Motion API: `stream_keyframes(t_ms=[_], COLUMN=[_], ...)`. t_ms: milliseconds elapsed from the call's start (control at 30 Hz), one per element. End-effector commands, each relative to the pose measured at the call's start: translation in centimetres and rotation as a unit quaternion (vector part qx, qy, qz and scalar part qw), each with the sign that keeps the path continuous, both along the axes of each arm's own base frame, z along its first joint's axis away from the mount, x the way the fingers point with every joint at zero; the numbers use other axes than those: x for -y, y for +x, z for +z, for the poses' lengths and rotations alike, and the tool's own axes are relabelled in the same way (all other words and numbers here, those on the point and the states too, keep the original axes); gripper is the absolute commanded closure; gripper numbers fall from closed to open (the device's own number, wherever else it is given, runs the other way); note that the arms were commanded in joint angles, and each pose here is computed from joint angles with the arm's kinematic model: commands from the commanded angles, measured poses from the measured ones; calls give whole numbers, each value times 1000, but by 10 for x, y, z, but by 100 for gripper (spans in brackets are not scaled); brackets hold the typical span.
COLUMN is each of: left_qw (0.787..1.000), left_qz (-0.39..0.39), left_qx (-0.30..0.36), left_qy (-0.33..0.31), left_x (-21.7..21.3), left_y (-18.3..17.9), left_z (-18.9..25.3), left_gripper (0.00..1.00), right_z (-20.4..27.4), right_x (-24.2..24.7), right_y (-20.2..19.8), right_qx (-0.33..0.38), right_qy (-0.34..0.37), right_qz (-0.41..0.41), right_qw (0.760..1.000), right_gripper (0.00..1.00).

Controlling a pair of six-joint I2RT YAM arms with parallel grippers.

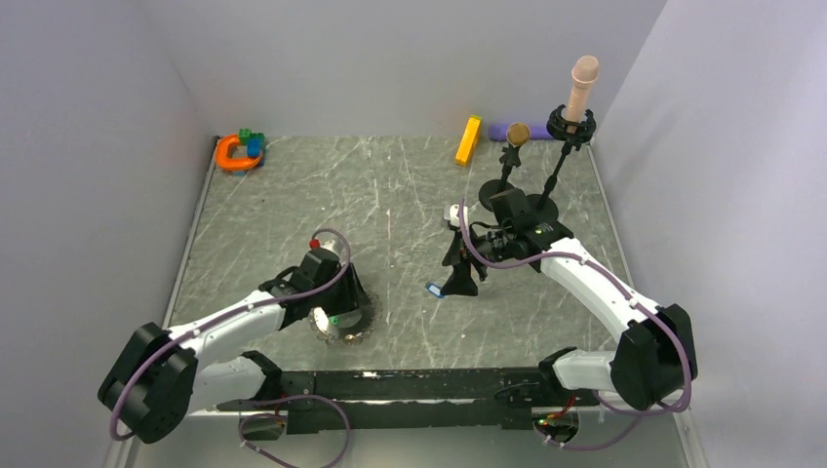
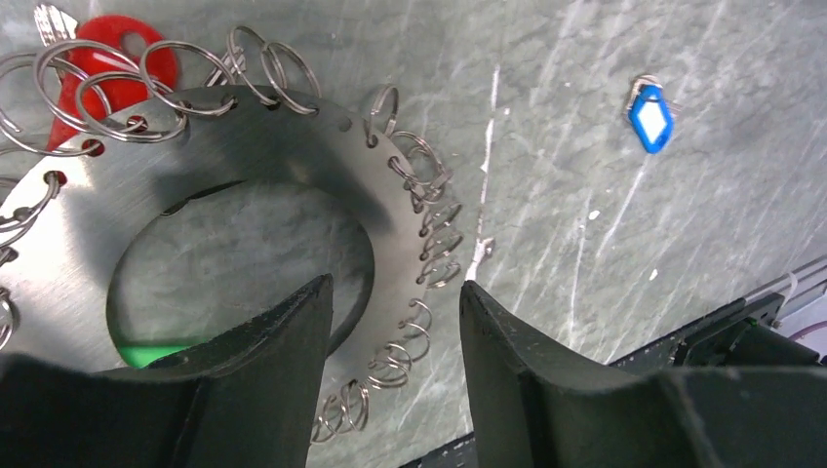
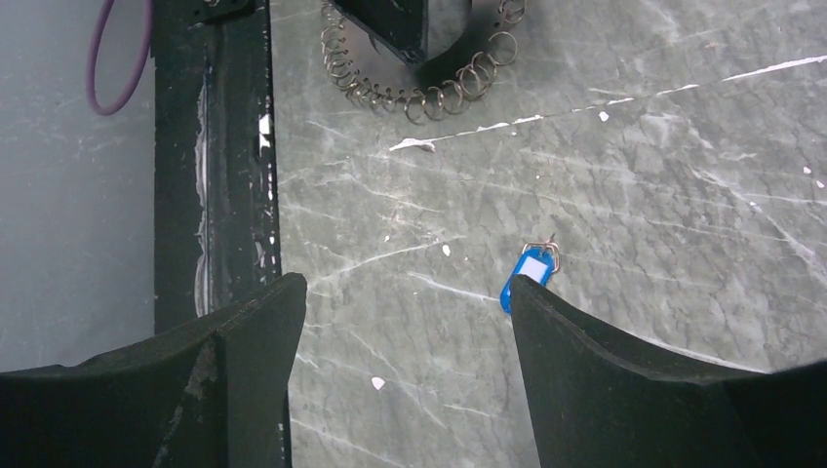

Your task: Put the keys on the keyring

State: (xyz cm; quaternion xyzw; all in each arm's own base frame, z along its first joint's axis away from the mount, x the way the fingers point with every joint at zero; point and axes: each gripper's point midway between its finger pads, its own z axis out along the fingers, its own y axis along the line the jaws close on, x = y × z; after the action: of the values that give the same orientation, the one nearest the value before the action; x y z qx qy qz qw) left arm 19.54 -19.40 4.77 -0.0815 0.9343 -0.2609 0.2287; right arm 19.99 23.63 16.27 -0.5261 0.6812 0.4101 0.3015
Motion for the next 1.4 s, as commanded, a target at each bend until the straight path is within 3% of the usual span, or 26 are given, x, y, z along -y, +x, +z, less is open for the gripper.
stream_keyframes(t_ms=[0, 200, 367, 467, 567, 900, 1367], left_qw=[999, 998, 987, 985, 984, 977, 981], left_qz=[26, 24, 22, 8, 0, -7, -21], left_qx=[7, 55, 82, 48, 28, 13, -9], left_qy=[-40, -6, 136, 168, 176, 215, 194], left_x=[11, -4, -49, -50, -43, -38, -34], left_y=[14, 23, 35, 41, 51, 79, 92], left_z=[-3, 16, 48, 42, 35, 25, 3], left_gripper=[45, 48, 49, 64, 73, 73, 73], right_z=[11, 9, 8, 7, 6, 4, 2], right_x=[-5, -5, -6, -7, -6, -6, -7], right_y=[-4, -7, -7, -7, -8, -10, -11], right_qx=[18, 11, 5, 4, 3, -1, -7], right_qy=[25, 26, 29, 27, 25, 26, 25], right_qz=[23, 28, 33, 34, 34, 38, 43], right_qw=[999, 999, 999, 999, 999, 999, 999], right_gripper=[20, 20, 20, 20, 20, 20, 20])
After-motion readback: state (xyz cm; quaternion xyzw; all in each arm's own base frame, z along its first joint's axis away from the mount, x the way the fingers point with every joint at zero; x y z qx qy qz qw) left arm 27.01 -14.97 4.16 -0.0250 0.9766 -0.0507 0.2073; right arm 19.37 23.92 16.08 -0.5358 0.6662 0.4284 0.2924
